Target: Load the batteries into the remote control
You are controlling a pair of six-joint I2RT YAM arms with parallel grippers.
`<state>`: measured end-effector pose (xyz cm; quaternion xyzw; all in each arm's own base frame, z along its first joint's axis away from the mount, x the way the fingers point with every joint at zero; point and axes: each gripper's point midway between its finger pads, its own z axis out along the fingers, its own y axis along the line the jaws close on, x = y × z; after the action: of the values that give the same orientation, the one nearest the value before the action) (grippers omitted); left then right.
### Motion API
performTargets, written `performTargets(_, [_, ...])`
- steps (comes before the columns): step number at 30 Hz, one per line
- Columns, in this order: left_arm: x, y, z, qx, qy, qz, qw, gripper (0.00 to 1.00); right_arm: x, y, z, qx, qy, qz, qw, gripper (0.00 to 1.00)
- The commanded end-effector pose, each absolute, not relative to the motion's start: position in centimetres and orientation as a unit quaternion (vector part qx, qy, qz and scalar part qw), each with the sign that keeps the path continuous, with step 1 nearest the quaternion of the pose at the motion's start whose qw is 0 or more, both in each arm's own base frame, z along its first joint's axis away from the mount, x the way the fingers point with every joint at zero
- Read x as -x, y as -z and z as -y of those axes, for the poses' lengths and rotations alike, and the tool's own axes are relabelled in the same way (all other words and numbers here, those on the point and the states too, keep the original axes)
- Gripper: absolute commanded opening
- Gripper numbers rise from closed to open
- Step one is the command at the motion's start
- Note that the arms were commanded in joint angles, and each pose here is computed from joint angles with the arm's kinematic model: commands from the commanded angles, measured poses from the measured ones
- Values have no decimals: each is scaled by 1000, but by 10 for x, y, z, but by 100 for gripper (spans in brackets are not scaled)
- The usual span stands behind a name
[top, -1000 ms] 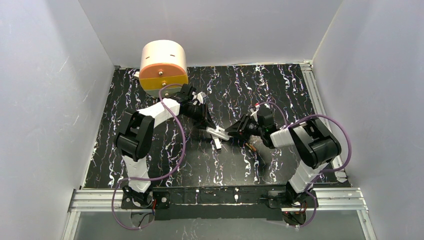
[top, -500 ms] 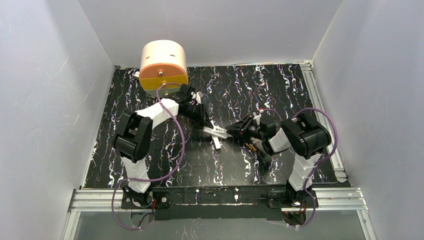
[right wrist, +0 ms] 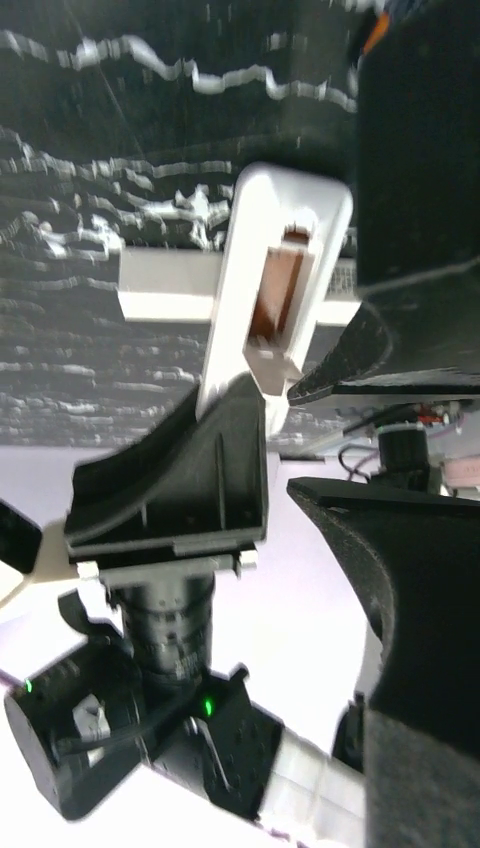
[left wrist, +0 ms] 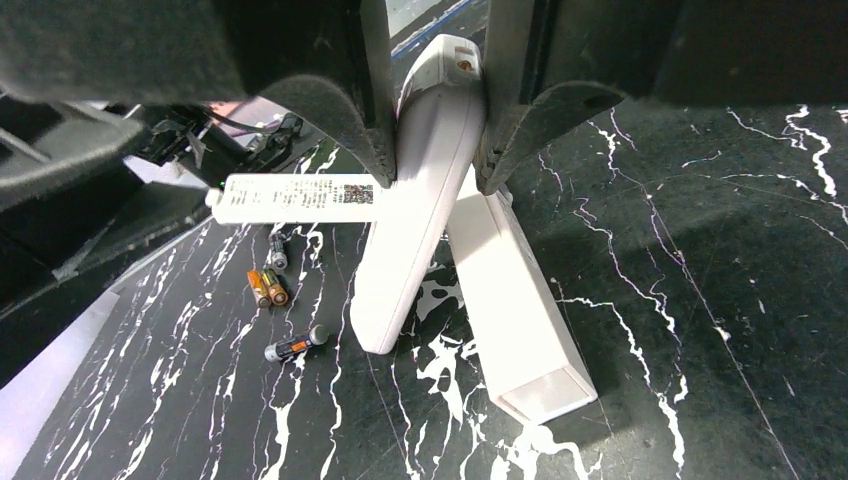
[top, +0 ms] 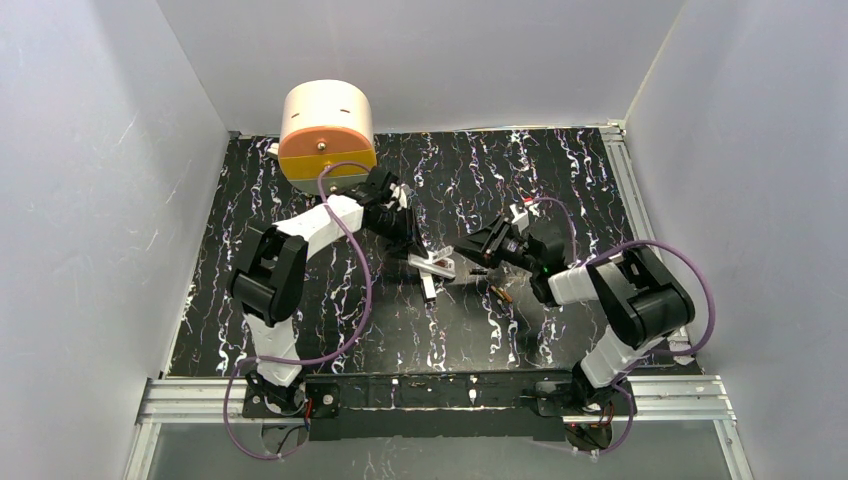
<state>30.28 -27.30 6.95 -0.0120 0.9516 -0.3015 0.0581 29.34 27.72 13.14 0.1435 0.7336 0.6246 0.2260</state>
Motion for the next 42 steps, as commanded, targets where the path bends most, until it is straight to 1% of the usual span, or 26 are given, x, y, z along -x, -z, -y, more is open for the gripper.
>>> performTargets(1, [-289,-49,248,-9,214,-976,38,0,-303,-102,-262,-128,-548,-789,247,41])
performTargets(3, [-292,-53,247,-15,208,-977,41,0,-315,-97,-258,-122,-525,-803,255,42])
performTargets(6, [-297,-61,246,-20,203,-978,51,0,-326,-87,-257,-103,-506,-820,247,42])
performTargets(13, [-310,-83,253,-38,213,-974,69,0,-350,-74,-253,-84,-460,-845,259,42])
performTargets(17, [-315,-100,253,-67,210,-972,81,0,-352,-73,-255,-53,-450,-854,255,42])
performTargets(20, [-315,-121,260,-115,237,-960,92,0,-348,-90,-261,-4,-466,-845,261,43])
performTargets(21, [-314,-129,263,-134,250,-954,97,0,-346,-101,-264,22,-478,-836,270,45])
performTargets(22, [-312,-137,265,-162,265,-945,101,0,-342,-117,-266,50,-490,-823,282,50])
performTargets(24, [-302,-156,271,-212,300,-925,101,0,-328,-140,-269,109,-505,-802,298,66])
performTargets(26, [-287,-176,279,-265,348,-894,100,0,-311,-153,-270,166,-502,-789,314,80])
performTargets(27, [-279,-187,281,-289,368,-878,104,0,-303,-159,-272,191,-499,-781,323,85])
performTargets(29, [-265,-204,282,-332,398,-848,109,0,-287,-169,-276,234,-502,-762,334,91])
performTargets(30, [-257,-213,282,-352,413,-833,111,0,-277,-175,-279,256,-512,-750,332,92])
performTargets(32, [-241,-232,283,-385,447,-799,116,0,-251,-181,-288,308,-530,-724,315,92])
performTargets(35, [-218,-253,279,-425,479,-758,124,0,-215,-179,-303,382,-520,-706,292,91])
performTargets(38, [-197,-270,274,-454,506,-723,123,0,-194,-180,-313,418,-514,-696,277,90])
performTargets(40, [-186,-275,271,-463,519,-709,120,0,-181,-187,-316,427,-529,-683,268,86])
performTargets(42, [-176,-277,266,-468,522,-704,115,0,-166,-197,-317,436,-549,-666,256,80])
